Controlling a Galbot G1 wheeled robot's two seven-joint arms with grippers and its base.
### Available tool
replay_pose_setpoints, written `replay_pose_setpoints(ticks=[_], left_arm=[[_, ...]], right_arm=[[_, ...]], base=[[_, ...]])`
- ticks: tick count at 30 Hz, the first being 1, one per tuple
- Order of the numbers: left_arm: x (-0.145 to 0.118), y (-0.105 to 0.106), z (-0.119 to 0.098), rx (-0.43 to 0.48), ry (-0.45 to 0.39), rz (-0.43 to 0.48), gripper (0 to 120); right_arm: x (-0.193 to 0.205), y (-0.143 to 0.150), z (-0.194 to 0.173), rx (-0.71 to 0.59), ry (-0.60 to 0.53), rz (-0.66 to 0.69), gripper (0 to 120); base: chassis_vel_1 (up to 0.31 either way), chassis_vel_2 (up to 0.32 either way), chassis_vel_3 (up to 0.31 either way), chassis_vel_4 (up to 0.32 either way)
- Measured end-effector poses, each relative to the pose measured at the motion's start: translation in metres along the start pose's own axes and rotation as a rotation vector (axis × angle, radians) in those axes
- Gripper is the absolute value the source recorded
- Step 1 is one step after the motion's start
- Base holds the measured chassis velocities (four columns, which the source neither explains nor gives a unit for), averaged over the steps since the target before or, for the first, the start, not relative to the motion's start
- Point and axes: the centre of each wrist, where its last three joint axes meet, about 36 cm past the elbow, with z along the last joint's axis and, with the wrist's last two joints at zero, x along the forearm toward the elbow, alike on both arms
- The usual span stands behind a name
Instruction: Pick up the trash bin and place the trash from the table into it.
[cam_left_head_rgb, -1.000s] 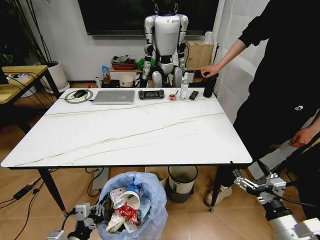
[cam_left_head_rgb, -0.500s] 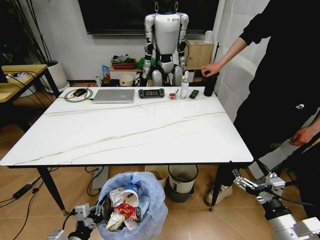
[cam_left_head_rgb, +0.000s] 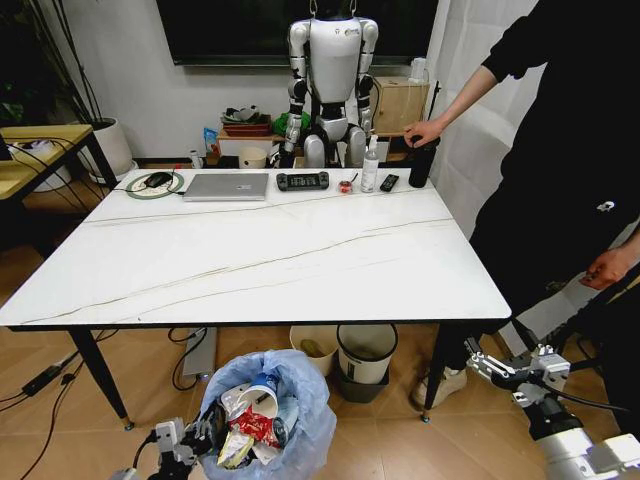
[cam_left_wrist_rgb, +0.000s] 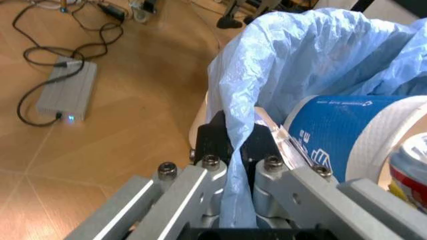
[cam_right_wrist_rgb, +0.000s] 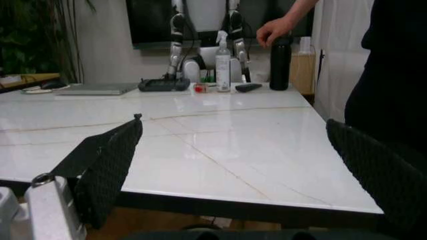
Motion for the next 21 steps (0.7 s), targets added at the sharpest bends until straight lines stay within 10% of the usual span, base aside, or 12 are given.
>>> replay_pose_setpoints(ticks=[21], left_arm=[[0.000,0.010,0.017,0.033,0.023,-0.055,0]], right_arm=[[0.000,0.000,0.000,-0.001,0.000,0.000,100]], base=[[0.000,0.000,0.000,0.000]])
